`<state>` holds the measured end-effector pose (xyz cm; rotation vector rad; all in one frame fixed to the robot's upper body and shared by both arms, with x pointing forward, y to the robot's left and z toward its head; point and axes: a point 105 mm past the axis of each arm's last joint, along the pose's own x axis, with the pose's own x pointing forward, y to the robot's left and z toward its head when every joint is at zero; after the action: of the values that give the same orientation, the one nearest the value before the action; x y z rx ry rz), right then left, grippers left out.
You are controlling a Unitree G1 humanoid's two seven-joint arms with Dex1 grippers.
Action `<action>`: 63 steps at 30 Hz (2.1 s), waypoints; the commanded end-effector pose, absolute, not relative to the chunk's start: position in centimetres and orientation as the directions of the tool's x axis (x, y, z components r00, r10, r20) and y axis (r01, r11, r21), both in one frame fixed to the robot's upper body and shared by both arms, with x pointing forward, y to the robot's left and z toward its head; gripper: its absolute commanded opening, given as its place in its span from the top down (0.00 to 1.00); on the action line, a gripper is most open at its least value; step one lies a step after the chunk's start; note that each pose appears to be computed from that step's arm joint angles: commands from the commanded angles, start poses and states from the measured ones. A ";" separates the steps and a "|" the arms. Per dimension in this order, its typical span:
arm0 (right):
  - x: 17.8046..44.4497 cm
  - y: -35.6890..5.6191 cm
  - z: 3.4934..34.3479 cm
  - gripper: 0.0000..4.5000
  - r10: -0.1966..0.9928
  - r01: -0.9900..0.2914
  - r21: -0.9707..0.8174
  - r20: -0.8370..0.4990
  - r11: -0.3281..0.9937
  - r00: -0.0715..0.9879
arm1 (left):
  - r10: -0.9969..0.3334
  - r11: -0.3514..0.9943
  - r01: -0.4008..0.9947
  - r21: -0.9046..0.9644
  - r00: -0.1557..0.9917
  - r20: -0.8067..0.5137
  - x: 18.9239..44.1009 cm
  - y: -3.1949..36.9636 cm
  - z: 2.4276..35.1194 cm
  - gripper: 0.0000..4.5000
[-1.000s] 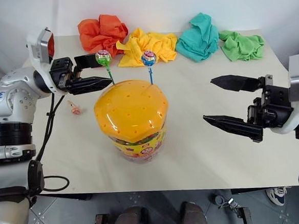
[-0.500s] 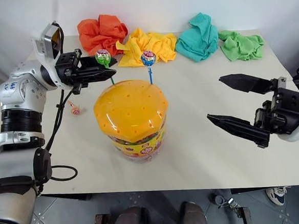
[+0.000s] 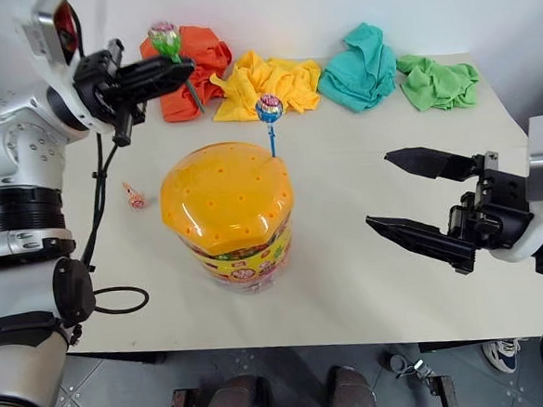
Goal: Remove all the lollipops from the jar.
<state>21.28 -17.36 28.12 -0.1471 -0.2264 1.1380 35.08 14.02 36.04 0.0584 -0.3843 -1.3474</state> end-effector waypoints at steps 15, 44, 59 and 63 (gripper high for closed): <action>22.7 -16.8 28.1 0.00 0.929 -0.906 -0.208 0.121 0.369 0.351 | -0.553 0.805 0.592 -0.014 0.743 -0.377 35.5 22.7 22.1 1.00; 23.9 -16.7 30.2 0.00 0.920 -0.885 -0.251 0.119 0.393 0.375 | -0.827 0.559 0.813 0.160 0.560 0.047 31.1 21.3 31.3 0.01; 28.8 -9.8 31.1 0.00 0.956 -0.919 -0.263 0.106 0.293 0.275 | -0.981 0.080 0.949 0.304 0.022 0.191 26.3 21.7 30.8 0.01; 29.8 -9.2 31.3 0.00 0.960 -0.927 -0.251 0.112 0.278 0.257 | -0.990 0.078 0.956 0.281 0.041 0.136 26.1 22.5 29.6 0.01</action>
<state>30.03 -9.28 30.29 -0.1239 -0.2147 1.2735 27.05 22.22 29.40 0.0695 -0.3200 -1.4421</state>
